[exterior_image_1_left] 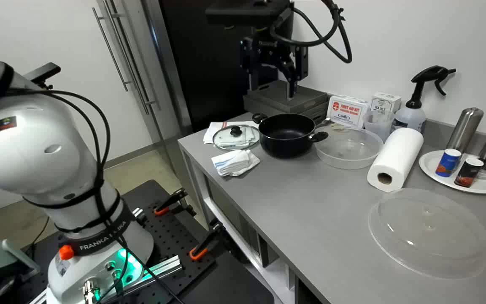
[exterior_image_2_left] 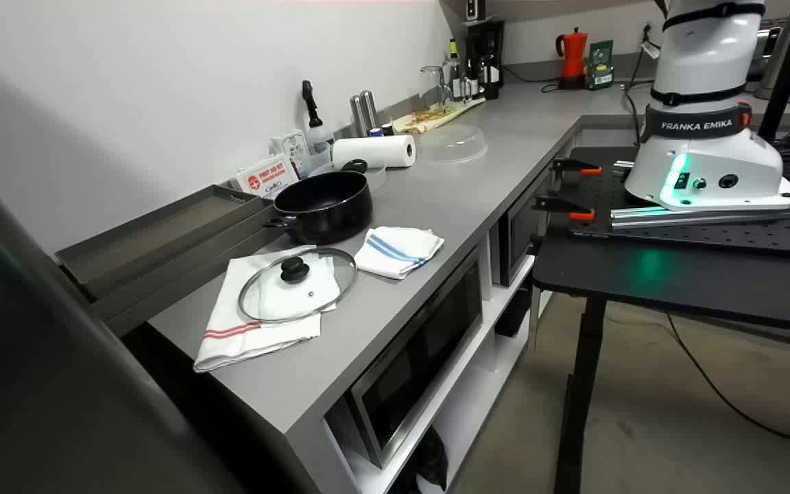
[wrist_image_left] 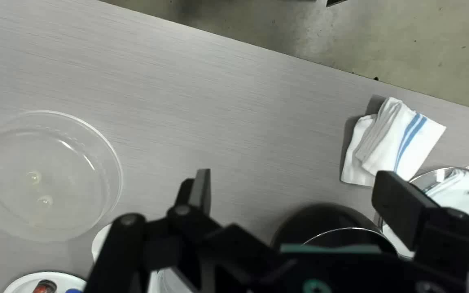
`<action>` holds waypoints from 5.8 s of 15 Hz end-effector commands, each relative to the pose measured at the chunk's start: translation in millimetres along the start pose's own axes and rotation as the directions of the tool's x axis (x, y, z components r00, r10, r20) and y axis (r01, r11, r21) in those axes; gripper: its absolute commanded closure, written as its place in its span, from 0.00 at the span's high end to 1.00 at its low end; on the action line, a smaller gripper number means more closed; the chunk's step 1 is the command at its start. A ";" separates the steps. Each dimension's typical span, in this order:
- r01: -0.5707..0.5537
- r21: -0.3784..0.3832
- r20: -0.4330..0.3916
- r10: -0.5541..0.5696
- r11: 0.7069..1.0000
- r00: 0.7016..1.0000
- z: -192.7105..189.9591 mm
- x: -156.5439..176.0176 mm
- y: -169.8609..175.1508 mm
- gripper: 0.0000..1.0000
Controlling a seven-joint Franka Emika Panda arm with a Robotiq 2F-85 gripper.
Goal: Put the lid on the pot
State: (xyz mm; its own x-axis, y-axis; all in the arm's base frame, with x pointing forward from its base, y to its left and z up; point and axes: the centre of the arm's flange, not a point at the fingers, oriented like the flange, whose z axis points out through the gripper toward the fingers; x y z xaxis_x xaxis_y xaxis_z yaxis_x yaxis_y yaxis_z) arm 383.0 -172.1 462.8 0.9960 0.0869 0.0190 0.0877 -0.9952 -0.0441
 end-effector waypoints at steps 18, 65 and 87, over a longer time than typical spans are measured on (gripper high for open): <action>0.109 -0.078 0.015 -0.108 0.991 0.994 59.9 43.0 -81.0 1.00; 0.730 -0.203 0.118 -0.724 0.652 0.679 363.1 294.2 -461.6 1.00; 0.681 -0.071 -0.016 -0.684 0.728 0.729 375.5 336.7 -452.3 1.00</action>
State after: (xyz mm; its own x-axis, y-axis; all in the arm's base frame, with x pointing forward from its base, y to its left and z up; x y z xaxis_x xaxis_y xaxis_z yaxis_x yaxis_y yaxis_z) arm 671.9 328.9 116.3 0.6562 0.7539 0.0332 0.7507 -0.6566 0.0734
